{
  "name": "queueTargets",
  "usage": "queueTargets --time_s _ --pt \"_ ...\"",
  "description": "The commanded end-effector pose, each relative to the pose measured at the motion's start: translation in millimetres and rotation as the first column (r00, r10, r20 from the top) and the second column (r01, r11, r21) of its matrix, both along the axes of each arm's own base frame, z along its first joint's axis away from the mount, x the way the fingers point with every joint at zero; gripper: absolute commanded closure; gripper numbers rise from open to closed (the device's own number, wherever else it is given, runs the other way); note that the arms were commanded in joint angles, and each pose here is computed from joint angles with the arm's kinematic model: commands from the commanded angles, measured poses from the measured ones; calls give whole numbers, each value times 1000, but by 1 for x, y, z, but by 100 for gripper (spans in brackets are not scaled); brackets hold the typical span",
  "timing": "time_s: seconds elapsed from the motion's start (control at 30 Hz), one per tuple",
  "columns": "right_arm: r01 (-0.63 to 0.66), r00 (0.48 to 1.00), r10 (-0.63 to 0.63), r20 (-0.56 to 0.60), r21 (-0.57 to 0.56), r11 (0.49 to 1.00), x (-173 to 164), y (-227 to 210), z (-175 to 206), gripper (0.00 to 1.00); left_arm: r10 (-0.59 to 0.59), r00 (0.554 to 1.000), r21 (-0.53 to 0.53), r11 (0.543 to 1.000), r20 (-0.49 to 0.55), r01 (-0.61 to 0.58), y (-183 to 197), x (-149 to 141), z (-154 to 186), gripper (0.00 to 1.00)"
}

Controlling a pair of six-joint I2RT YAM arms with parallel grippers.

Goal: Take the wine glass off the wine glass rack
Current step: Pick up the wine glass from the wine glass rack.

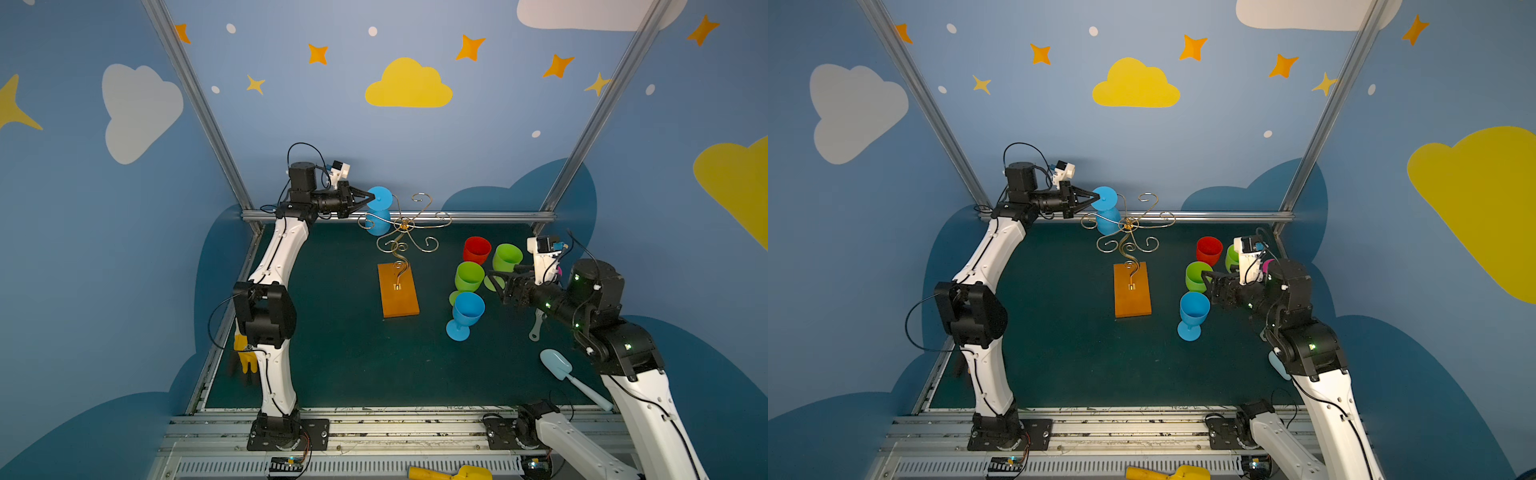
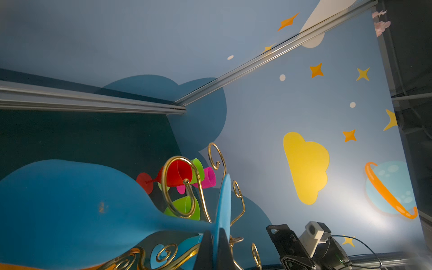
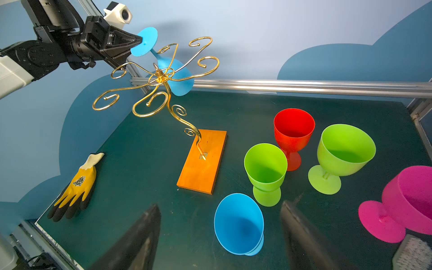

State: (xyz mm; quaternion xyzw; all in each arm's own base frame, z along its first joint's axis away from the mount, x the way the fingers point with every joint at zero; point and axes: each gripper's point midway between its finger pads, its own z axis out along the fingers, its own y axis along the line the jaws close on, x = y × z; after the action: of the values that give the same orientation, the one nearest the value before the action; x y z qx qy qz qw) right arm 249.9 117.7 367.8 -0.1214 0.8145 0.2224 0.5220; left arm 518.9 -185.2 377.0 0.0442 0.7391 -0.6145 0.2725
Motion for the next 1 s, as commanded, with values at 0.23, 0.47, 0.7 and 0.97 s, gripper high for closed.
queueTargets --time_s 0.23,0.47,0.7,0.97 --pt "-10 999 10 37 9 1000 7 3 13 20 63 987 -56 997 146 -56 32 -9 60 97" --pt "-36 996 36 86 -4 999 19 10 25 20 119 967 -115 989 226 -95 61 -24 108 97" --pt "-125 975 123 185 -1 992 34 28 50 20 113 933 -144 987 341 -67 61 -67 166 97" --pt "-274 903 276 328 -54 960 39 68 85 20 77 919 -200 980 387 2 49 -110 200 97"
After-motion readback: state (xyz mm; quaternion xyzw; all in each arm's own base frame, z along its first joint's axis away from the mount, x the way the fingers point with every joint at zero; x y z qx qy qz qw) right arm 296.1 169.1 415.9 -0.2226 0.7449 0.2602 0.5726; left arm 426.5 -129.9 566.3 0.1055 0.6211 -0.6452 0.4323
